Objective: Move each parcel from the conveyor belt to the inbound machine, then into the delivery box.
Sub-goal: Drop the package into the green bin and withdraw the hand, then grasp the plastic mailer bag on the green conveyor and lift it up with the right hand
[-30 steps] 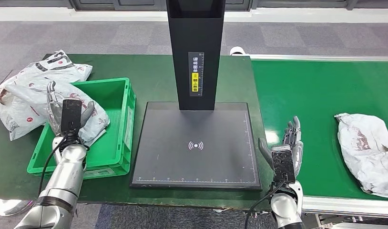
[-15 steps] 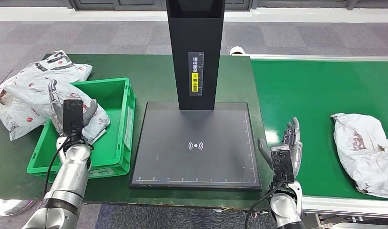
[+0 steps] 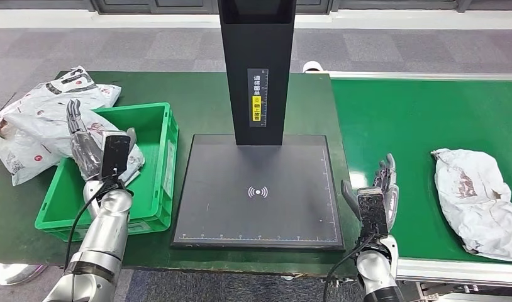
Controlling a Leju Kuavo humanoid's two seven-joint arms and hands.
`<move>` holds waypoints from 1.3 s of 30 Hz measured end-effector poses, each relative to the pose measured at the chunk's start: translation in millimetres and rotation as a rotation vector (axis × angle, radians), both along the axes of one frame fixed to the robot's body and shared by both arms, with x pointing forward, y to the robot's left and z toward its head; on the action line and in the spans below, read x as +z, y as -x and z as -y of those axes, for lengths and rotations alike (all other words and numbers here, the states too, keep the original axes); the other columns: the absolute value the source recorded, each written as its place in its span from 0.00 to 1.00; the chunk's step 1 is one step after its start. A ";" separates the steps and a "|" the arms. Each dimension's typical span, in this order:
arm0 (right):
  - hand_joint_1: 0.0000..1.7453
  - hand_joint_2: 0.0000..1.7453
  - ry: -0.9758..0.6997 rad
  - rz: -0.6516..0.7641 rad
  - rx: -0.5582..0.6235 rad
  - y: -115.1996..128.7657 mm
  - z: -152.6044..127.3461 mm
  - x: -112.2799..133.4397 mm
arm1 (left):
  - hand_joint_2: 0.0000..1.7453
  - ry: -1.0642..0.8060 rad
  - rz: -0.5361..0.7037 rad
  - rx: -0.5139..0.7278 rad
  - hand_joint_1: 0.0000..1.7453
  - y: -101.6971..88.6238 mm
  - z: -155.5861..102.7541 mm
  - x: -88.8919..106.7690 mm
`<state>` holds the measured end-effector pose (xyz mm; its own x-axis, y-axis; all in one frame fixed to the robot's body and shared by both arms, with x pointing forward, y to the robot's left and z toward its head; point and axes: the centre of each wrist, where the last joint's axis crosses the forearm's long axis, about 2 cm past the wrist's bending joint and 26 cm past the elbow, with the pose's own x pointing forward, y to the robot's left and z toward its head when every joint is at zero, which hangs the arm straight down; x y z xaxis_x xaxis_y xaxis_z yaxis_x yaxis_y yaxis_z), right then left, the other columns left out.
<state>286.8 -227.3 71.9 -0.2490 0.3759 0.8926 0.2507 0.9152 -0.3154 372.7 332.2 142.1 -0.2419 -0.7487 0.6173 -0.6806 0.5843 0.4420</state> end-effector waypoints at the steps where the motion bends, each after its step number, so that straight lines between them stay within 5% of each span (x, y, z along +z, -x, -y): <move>1: 0.00 1.00 0.018 -0.005 -0.015 -0.2 1.0 -0.4 | 1.00 0.029 -0.008 -0.018 0.00 -0.4 3.0 -1.3; 3: 0.00 1.00 0.114 -0.007 -0.086 -1.9 6.2 -2.3 | 1.00 0.180 -0.053 -0.151 0.00 -2.3 19.9 -9.1; 7: 0.00 1.00 0.295 0.007 -0.193 -13.6 32.9 -12.0 | 1.00 0.517 -0.208 -0.793 0.00 -2.5 107.5 -30.1; 9: 0.00 1.00 0.332 -0.014 -0.216 -19.0 43.7 -15.9 | 1.00 0.594 -0.279 -0.988 0.00 5.5 143.6 -39.1; 13: 0.00 1.00 0.453 -0.089 -0.257 -17.4 61.9 -25.3 | 1.00 0.615 -0.326 -0.951 0.00 10.9 169.4 -45.0; 23: 0.00 1.00 0.787 -0.312 -0.486 -6.3 132.8 -32.8 | 1.00 0.587 -0.406 -0.938 0.00 18.3 184.1 -54.4; 31: 0.00 1.00 0.903 -0.691 -0.738 0.5 177.8 -50.1 | 1.00 0.569 -0.407 -0.951 0.00 15.5 187.4 -51.3; 39: 0.00 1.00 0.914 -0.922 -0.722 7.2 195.2 -64.0 | 1.00 0.581 -0.398 -0.945 0.00 14.3 187.0 -50.2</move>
